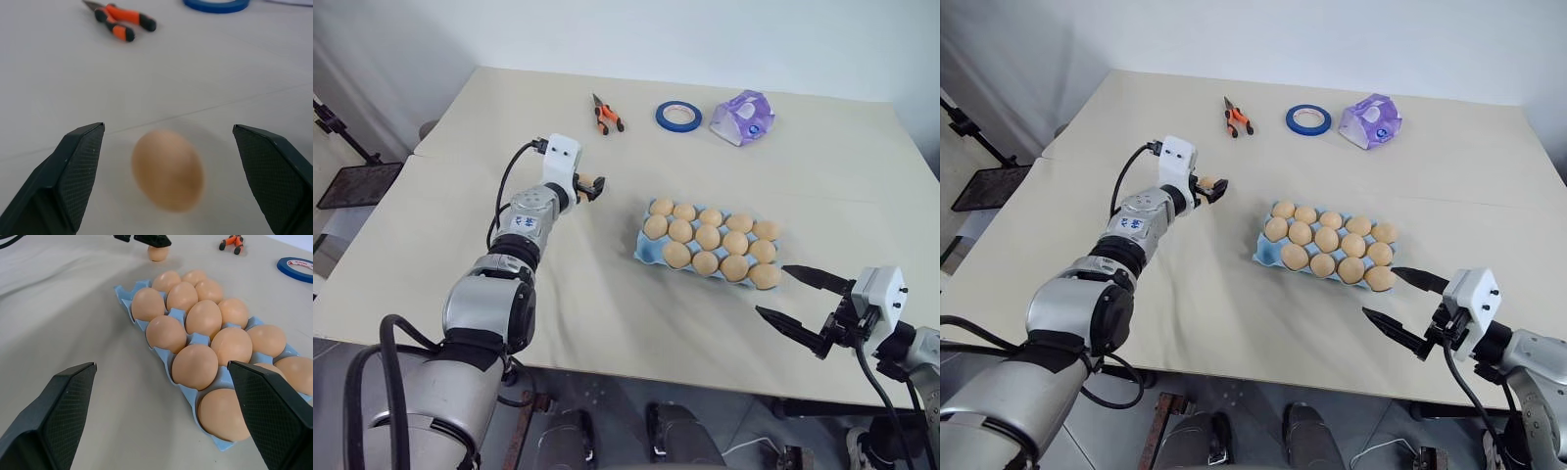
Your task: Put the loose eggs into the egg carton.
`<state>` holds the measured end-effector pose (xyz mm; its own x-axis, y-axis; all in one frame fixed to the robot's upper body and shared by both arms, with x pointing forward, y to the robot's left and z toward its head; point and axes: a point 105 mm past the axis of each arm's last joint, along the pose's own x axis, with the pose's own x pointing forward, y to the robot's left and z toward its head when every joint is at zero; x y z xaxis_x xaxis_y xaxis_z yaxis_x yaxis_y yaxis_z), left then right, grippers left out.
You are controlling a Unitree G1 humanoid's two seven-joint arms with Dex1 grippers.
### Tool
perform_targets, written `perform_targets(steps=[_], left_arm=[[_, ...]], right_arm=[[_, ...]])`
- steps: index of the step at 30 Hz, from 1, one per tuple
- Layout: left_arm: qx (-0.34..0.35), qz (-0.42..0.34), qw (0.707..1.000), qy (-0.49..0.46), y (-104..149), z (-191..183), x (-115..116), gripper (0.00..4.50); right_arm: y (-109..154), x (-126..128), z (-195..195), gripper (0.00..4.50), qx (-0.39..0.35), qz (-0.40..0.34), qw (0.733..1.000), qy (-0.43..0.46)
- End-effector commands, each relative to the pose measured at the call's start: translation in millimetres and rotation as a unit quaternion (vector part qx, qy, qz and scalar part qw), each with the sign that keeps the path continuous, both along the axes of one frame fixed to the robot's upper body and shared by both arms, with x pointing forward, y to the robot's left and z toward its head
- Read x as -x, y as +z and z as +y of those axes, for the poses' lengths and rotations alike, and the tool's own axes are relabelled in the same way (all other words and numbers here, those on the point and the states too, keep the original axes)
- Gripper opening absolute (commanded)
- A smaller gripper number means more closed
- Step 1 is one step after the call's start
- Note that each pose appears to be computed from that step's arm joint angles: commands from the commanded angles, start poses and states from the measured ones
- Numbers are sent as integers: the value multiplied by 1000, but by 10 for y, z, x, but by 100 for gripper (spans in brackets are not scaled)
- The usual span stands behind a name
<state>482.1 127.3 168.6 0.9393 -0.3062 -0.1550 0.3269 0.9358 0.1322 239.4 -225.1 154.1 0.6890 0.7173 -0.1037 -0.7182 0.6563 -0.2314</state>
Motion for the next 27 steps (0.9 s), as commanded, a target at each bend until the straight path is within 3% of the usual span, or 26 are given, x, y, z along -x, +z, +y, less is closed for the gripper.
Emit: perform_targets(steps=[1, 12, 15, 23, 27], left_arm=[[5, -10, 1000, 5, 153, -42, -32, 448], [18, 8, 1000, 9, 105, -98, -30, 448], [34, 24, 999, 2, 53, -127, -15, 386], [42, 25, 999, 11, 49, -118, -20, 129], [39, 24, 999, 10, 52, -117, -20, 65]], right_arm=[[114, 18, -20, 450, 8, -23, 1000, -4], [117, 3, -25, 450, 9, -26, 1000, -9], [128, -6, -35, 450, 9, -30, 999, -14], [131, -6, -48, 450, 11, -33, 999, -21], [125, 1, -56, 450, 12, -33, 999, -23]])
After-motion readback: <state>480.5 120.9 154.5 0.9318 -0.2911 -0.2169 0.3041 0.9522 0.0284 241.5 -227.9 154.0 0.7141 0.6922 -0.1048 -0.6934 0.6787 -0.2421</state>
